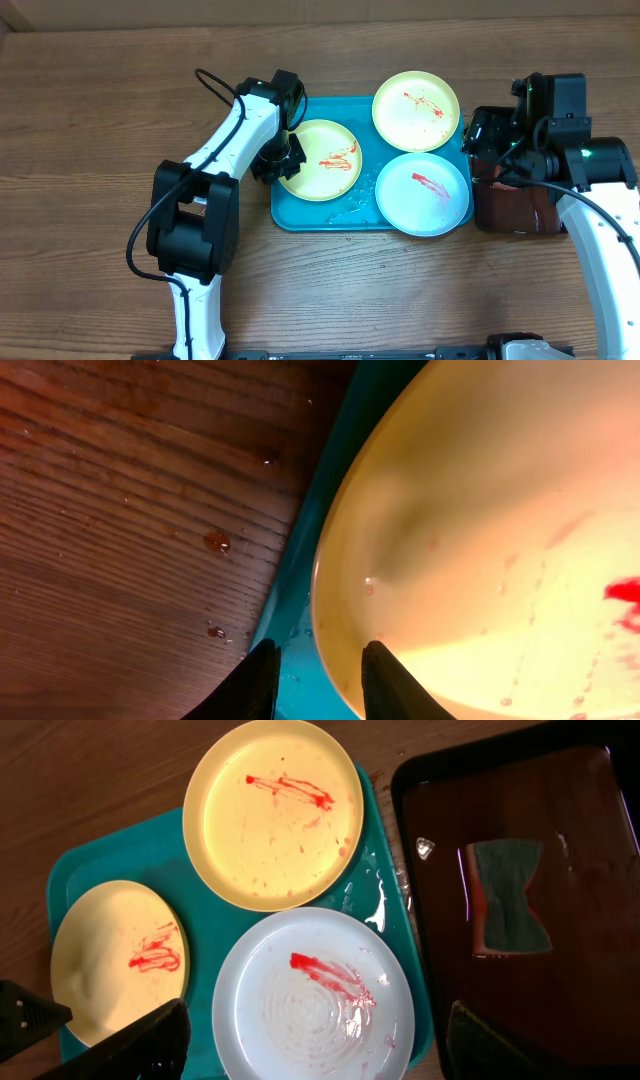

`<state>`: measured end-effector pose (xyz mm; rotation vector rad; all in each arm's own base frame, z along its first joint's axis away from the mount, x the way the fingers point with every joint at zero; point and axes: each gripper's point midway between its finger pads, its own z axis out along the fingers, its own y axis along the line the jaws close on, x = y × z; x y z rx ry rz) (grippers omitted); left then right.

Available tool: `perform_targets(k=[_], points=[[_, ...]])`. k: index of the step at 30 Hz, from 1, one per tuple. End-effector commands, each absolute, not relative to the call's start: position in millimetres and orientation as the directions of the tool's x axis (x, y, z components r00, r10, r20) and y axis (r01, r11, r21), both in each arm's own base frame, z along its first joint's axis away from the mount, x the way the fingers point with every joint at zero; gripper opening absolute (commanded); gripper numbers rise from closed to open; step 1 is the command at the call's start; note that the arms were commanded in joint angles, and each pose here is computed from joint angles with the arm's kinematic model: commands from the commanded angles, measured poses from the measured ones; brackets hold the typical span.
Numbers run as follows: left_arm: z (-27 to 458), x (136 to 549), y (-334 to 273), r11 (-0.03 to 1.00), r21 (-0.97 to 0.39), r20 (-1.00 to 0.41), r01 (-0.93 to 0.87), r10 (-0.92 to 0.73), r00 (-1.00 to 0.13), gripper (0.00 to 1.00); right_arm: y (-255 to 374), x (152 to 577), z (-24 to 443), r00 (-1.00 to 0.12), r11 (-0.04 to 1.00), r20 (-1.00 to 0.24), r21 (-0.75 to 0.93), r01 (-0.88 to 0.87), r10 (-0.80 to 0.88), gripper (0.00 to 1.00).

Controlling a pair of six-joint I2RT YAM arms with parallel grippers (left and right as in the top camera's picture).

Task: Clean dirty plates on tray and stack at the side
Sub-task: 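Reach right gripper into the brown tray and grasp the sponge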

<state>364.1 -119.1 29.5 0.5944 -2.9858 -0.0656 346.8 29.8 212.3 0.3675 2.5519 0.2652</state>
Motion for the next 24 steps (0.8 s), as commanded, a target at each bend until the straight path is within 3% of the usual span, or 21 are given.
perform_targets(k=[1,13,16,18,24], points=[[20,358,-112,0.915,0.099,0.095,-0.392,-0.400,-0.911,0.30,29,351,224,-0.799,0.944,-0.515,0.261,0.200,0.312,0.84],[2,366,-115,0.934,0.055,0.058,-0.353,-0.356,-0.933,0.26,29,351,224,-0.799,0.944,-0.515,0.261,0.200,0.312,0.84],[2,368,-115,0.939,0.050,0.053,-0.340,-0.342,-0.938,0.16,29,351,224,-0.799,0.944,-0.515,0.261,0.200,0.312,0.84],[1,371,-115,0.943,0.049,0.038,-0.329,-0.331,-0.943,0.04,29,351,224,-0.798,0.944,-0.515,0.261,0.200,0.312,0.84],[3,396,-101,0.937,0.099,-0.099,-0.334,-0.325,-0.941,0.04,26,351,223,-0.794,0.944,-0.518,0.250,0.214,0.317,0.74]])
